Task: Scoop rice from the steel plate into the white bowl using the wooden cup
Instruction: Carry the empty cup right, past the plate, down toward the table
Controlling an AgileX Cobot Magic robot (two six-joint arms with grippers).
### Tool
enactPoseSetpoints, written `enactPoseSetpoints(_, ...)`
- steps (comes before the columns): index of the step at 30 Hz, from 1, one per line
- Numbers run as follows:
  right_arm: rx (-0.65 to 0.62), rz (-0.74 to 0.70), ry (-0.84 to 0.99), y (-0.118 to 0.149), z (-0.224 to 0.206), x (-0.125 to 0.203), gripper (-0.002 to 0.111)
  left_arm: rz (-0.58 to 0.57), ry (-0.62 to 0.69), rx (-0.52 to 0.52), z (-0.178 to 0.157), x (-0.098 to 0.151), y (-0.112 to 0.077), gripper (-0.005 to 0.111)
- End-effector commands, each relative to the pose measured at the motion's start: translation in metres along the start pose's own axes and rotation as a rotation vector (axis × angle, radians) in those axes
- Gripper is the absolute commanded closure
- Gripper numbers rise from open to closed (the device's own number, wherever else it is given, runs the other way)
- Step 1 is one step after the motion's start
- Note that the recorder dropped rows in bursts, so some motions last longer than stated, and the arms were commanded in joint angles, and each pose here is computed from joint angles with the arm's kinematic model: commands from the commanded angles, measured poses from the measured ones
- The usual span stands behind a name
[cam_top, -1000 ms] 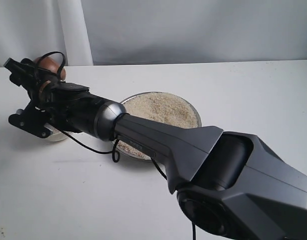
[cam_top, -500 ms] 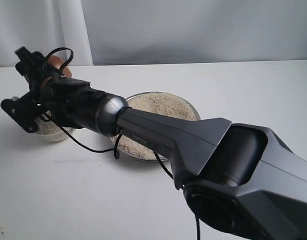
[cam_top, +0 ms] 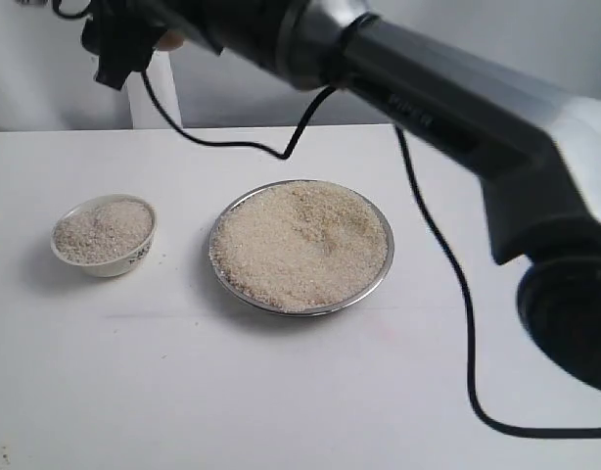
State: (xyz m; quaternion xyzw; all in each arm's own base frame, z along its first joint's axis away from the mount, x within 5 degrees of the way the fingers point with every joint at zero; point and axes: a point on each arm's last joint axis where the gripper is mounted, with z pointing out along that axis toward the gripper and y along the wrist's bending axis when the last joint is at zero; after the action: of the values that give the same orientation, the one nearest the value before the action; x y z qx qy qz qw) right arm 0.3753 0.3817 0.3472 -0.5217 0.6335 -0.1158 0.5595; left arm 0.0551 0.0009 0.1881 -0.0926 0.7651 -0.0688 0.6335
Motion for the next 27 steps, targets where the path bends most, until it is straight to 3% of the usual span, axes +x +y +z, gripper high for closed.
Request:
enactPoseSetpoints(1,-0.057,0.113,0.073,-0.027,-0.021,0.008,0.108,-0.006,-0.008,0.01,0.0,-0.001,-0.001,0.107)
enactPoseSetpoints(7,-0.196,0.064,0.209,-0.026,-0.036,0.019,0.108,-0.006,-0.008,0.01,0.0,-0.001,-0.001,0.107)
enactPoseSetpoints(12,-0.313,0.105,0.219,-0.025,-0.052,0.026,0.108,-0.006,-0.008,0.01,0.0,-0.001,-0.001,0.107)
enactPoseSetpoints(18,-0.361,0.198,0.267,-0.042,-0.07,0.052,0.108,-0.006,-0.008,0.01,0.0,-0.001,-0.001,0.107)
enactPoseSetpoints(24,-0.402,0.372,0.356,-0.055,-0.082,0.114,0.108,-0.006,-0.008,0.01,0.0,-0.001,-0.001,0.107)
enactPoseSetpoints(27,-0.378,0.434,0.402,-0.039,-0.085,0.163,0.108,-0.006,-0.008,0.01,0.0,-0.001,-0.001,0.107)
